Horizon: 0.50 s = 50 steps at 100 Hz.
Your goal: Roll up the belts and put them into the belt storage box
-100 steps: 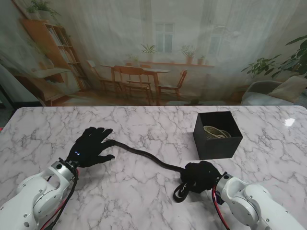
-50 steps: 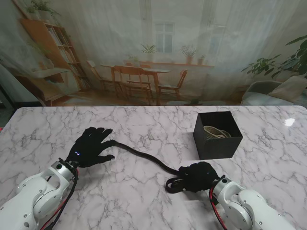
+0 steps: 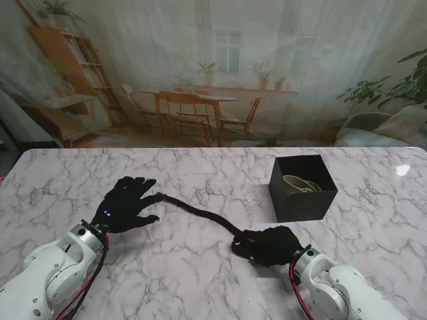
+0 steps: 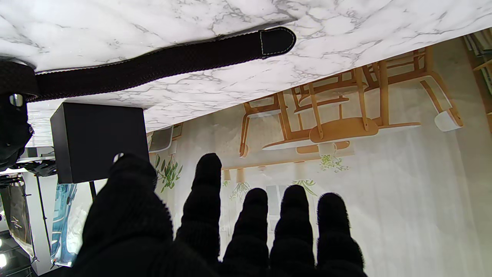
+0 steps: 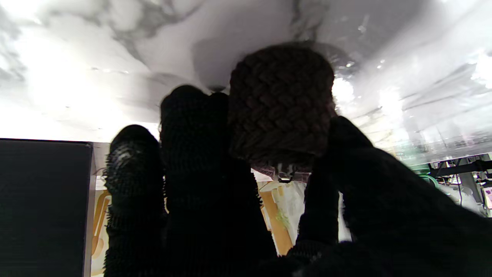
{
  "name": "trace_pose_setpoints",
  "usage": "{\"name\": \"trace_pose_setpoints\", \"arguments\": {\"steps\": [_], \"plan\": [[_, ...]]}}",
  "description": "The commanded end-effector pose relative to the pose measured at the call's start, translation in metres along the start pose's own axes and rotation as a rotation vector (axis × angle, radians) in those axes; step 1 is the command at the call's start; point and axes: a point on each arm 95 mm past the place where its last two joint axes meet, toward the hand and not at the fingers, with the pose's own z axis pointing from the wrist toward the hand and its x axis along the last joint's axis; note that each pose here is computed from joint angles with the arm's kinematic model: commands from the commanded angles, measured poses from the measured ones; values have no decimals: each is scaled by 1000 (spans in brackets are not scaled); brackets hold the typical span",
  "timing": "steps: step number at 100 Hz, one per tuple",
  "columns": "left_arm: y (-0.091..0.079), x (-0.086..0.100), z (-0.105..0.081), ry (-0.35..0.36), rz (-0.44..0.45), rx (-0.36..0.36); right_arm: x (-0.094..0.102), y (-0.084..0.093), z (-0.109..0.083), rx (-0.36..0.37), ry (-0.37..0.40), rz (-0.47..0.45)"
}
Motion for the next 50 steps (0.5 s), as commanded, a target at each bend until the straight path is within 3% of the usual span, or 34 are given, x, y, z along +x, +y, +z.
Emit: {"name": "trace_pose_setpoints", "arguments": {"steps": [1, 50], "plan": [[2, 1, 0, 1, 0, -13, 1, -5, -1, 25, 12, 6], [2, 1, 0, 2, -2, -13, 3, -1, -3, 12, 21, 32]]}}
